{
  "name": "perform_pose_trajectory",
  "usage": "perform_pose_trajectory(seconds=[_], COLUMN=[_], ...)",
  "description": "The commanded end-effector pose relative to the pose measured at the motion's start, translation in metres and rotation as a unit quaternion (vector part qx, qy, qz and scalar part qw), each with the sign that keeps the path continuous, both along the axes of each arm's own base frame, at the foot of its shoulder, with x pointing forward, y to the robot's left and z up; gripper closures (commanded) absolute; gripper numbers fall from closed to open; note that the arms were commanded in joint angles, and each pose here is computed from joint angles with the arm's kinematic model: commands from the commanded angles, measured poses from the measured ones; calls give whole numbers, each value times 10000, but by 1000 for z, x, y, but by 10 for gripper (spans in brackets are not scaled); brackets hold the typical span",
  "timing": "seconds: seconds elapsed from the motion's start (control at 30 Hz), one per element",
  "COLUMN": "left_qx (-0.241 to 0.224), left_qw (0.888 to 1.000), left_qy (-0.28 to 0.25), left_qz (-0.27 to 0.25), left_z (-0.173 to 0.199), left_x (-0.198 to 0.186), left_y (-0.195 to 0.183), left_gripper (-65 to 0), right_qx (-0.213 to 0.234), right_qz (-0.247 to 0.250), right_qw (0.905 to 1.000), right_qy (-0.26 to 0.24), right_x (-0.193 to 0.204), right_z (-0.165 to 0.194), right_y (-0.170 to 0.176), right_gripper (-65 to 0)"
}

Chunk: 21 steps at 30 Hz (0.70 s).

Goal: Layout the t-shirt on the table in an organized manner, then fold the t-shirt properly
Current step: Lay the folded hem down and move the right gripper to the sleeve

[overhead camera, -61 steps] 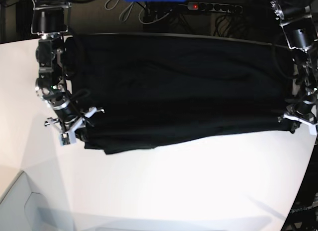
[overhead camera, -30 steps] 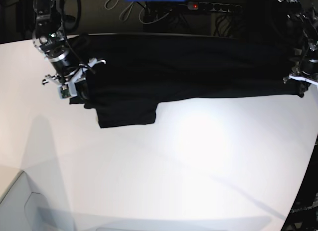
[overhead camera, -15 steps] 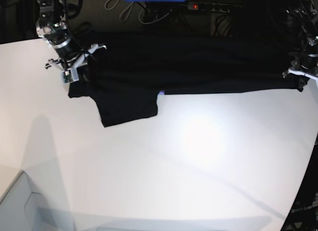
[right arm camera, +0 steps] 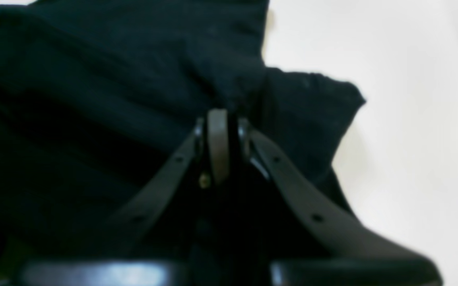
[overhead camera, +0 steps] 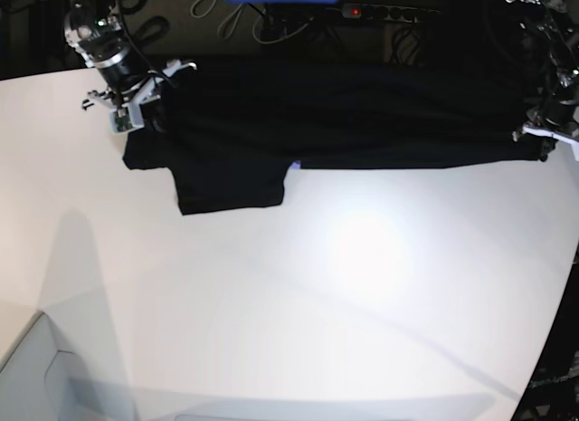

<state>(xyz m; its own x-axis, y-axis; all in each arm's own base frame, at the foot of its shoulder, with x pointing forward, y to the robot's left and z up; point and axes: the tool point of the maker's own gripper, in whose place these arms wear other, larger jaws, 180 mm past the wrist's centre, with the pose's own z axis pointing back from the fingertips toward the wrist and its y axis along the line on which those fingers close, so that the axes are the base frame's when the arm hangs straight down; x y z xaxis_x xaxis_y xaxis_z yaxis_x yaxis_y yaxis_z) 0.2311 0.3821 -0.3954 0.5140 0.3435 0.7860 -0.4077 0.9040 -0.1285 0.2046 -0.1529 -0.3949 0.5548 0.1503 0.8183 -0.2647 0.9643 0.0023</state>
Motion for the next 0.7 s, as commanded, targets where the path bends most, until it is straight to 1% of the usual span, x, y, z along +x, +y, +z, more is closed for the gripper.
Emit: perform_pose_trajectory(seconds=[0.0,0.1,0.13,0.23,0.37,0.47,0.5,0.57,0.67], left_qx=[190,140,88,-87,-290,-401,-410,-388,-339], left_qw=[9996,9990,9990,9994,9994,9989,9987,9982,9970], left_qy=[-210,-302,-291,-158,26,-11,25,125,265], left_qz=[-78,-314,-342,-294,-175,-244,-309,-441,-644], left_z=[17,18,15,0,-19,-23,-26,-32,-39], left_x=[8,17,18,17,10,18,20,25,35], left_y=[9,2,1,3,6,2,0,-3,-8], left_gripper=[0,0,0,0,0,0,0,0,0], right_qx=[-24,-11,-4,-3,45,-11,-40,-91,-153], right_qz=[-34,-120,-148,-212,-282,-323,-339,-364,-357], right_qw=[10000,9993,9991,9982,9977,9959,9949,9927,9919], right_qy=[27,365,392,561,609,842,950,1146,1208], right_x=[-2,-13,-11,-13,-4,1,5,10,18], right_z=[-4,-28,-32,-45,-53,-65,-69,-76,-75], right_y=[-6,-11,-12,-16,-16,-21,-22,-25,-28], right_gripper=[0,0,0,0,0,0,-10,-54,-129])
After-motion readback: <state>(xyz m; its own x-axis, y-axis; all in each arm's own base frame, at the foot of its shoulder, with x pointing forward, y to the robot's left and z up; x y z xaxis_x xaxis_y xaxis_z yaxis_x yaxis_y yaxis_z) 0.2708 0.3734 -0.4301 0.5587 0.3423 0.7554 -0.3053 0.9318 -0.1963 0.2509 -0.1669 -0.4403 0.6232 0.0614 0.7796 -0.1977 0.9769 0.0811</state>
